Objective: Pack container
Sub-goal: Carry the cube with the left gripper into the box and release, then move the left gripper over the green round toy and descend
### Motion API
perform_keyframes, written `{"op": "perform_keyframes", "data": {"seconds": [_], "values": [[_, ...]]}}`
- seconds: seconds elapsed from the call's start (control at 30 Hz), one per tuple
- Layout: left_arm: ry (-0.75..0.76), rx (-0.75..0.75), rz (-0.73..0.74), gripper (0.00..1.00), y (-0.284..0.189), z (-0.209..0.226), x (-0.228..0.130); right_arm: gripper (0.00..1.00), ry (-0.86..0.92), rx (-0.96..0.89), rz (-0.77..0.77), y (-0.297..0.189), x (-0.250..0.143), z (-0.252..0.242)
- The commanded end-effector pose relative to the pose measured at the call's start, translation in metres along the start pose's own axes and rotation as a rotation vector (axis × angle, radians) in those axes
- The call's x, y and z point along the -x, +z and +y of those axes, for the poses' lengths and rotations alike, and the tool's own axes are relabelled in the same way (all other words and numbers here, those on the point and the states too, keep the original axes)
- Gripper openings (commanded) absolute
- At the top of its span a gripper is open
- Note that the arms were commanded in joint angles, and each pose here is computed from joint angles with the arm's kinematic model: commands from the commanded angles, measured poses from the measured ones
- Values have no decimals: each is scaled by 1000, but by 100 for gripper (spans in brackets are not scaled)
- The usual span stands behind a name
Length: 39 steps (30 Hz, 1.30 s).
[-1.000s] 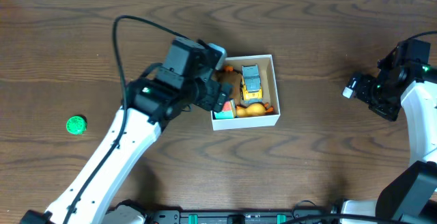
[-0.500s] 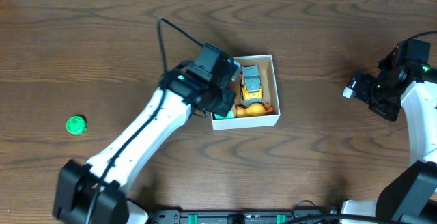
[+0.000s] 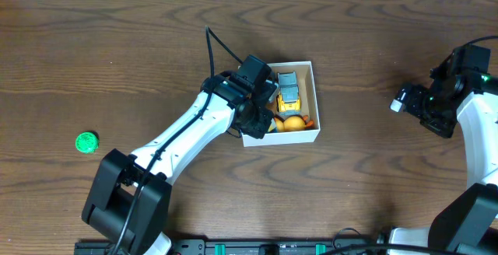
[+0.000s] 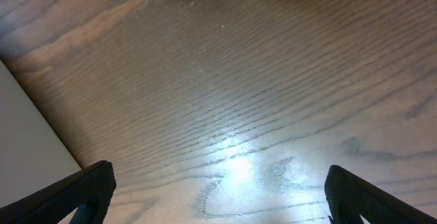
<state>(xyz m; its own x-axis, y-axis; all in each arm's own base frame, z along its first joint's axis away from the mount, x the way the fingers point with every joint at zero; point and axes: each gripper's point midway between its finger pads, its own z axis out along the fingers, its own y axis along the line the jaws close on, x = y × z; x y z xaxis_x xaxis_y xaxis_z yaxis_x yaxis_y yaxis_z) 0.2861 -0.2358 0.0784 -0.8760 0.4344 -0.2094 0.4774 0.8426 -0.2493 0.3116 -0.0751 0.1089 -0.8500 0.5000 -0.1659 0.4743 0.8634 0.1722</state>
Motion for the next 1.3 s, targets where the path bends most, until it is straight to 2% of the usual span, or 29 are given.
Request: {"op": "perform_keyframes", "data": {"seconds": [0.0, 0.07, 0.27, 0.33, 0.43, 0.57, 0.63, 0.83, 1.1, 1.27], "values": [[-2, 3, -62, 27, -21, -2, 11, 99, -15, -8, 4, 1, -1, -1], [16, -6, -136, 36, -45, -9, 21, 99, -15, -8, 3, 1, -1, -1], [68, -11, -432, 46, -131, -24, 51, 99, -15, -8, 2, 1, 0, -1], [72, 9, -484, 46, -147, -23, 52, 99, -15, -8, 2, 1, 0, -1], [67, 26, -483, 46, -149, -20, 51, 99, -15, -8, 2, 1, 0, -1], [54, 33, -407, 45, -125, -15, 47, 99, -15, -8, 2, 1, 0, -1], [41, 40, -347, 37, -105, -11, 45, 99, -15, -8, 2, 1, 0, -1], [-19, 47, -158, 24, -43, 3, 33, 99, -16, -8, 2, 1, 0, -1], [-71, 77, 90, 23, 21, 22, -2, 99, -16, -8, 2, 1, 0, -1], [-72, 80, 103, 23, 21, 22, -5, 99, -19, -8, 4, 1, -1, -1]]}}
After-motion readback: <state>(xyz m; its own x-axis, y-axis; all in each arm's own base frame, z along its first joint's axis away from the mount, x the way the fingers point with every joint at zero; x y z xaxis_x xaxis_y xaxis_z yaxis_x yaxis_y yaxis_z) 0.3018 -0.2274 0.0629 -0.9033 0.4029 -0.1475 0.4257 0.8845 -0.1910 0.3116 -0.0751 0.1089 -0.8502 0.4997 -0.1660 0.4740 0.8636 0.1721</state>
